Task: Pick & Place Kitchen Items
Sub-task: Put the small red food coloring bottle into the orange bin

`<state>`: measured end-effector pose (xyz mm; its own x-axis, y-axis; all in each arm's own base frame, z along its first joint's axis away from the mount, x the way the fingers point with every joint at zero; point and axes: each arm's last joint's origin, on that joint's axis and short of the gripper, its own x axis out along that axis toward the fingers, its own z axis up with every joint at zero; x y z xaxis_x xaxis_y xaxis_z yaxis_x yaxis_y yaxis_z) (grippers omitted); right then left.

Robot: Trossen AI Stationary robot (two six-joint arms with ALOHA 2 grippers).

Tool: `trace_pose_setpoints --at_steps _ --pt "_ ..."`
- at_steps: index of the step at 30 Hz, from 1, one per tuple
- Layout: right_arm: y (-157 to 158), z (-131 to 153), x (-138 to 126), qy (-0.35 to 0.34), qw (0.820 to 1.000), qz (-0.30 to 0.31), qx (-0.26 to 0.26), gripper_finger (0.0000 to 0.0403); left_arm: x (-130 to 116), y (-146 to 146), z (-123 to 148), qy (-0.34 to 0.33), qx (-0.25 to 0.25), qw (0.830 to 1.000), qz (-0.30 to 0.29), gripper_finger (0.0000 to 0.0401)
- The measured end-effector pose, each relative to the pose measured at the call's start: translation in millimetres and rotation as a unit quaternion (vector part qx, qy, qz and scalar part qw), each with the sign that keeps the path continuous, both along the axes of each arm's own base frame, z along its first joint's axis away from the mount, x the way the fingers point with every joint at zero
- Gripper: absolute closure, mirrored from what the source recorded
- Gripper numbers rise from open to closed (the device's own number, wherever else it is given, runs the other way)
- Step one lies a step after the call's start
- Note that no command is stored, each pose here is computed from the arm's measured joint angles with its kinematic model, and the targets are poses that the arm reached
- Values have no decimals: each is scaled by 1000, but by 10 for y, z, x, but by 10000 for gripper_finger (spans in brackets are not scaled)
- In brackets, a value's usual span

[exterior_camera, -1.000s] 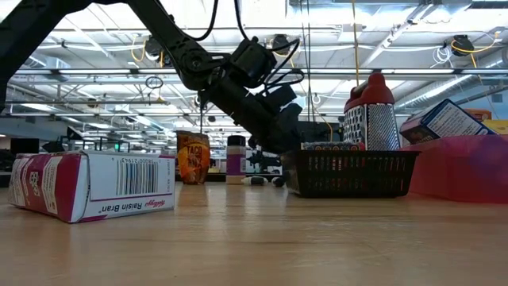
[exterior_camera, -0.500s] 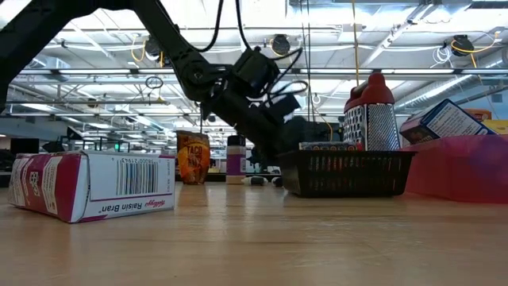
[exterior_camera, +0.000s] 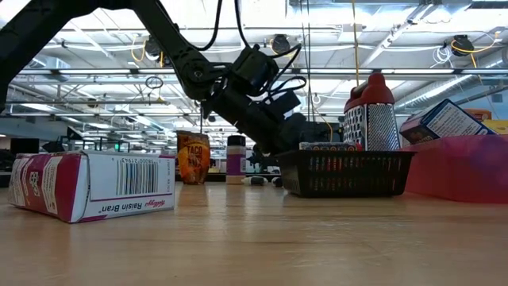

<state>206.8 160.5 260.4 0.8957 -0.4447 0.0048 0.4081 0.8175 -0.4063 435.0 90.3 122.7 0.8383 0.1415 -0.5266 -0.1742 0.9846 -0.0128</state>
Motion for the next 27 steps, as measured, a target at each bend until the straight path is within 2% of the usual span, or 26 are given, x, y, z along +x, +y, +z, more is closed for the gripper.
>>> trace_pose_setpoints --at_steps 16,27 --pt "0 -2 -1 0 1000 0 0 348 -46 -30 105 15 -6 1000 0 398" --pt "0 -6 -2 1 1000 0 -1 348 -160 -145 499 26 16 1000 -6 400"
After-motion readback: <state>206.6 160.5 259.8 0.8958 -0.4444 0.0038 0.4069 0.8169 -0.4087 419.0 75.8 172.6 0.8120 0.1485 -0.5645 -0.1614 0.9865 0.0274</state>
